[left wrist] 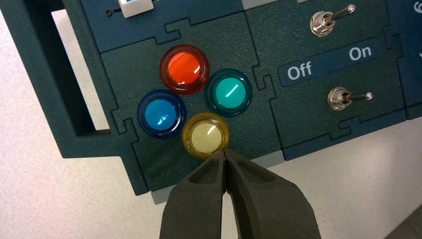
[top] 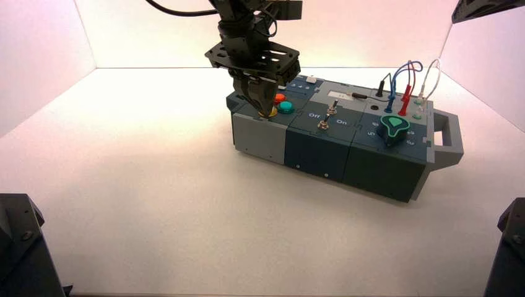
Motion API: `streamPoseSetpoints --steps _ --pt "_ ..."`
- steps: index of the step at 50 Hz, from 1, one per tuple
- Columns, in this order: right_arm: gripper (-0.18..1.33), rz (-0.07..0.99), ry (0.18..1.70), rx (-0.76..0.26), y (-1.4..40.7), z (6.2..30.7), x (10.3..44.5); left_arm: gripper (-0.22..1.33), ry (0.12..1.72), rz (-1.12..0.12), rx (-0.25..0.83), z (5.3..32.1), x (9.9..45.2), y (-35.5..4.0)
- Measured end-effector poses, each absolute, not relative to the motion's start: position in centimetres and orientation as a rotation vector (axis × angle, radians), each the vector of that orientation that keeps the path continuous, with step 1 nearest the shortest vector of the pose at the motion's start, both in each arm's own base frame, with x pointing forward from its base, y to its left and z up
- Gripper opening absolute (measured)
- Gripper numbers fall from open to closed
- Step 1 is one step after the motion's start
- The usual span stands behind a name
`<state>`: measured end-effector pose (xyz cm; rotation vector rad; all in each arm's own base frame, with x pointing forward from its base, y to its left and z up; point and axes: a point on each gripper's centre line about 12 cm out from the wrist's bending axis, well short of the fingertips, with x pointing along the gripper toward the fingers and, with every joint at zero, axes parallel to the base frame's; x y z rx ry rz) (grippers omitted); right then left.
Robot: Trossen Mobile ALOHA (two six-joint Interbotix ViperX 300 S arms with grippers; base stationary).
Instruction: Push the yellow button with the left gripper.
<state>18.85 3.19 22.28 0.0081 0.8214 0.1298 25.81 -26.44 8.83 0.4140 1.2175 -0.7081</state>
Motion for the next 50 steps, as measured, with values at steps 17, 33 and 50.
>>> streamPoseSetpoints --steps 17,33,50 --pt "-0.14 0.130 0.823 0.008 3.2 22.2 18.8 -0.16 1.201 -0.715 0.406 10.3 25.7 -26.4" --pt "-0.14 0.129 0.822 0.010 3.2 22.3 18.8 -0.16 1.178 -0.718 0.401 10.9 25.8 -26.4" --pt "-0.14 0.130 0.820 0.008 3.2 22.3 18.9 -0.16 1.199 -0.713 0.414 9.4 26.1 -26.7"
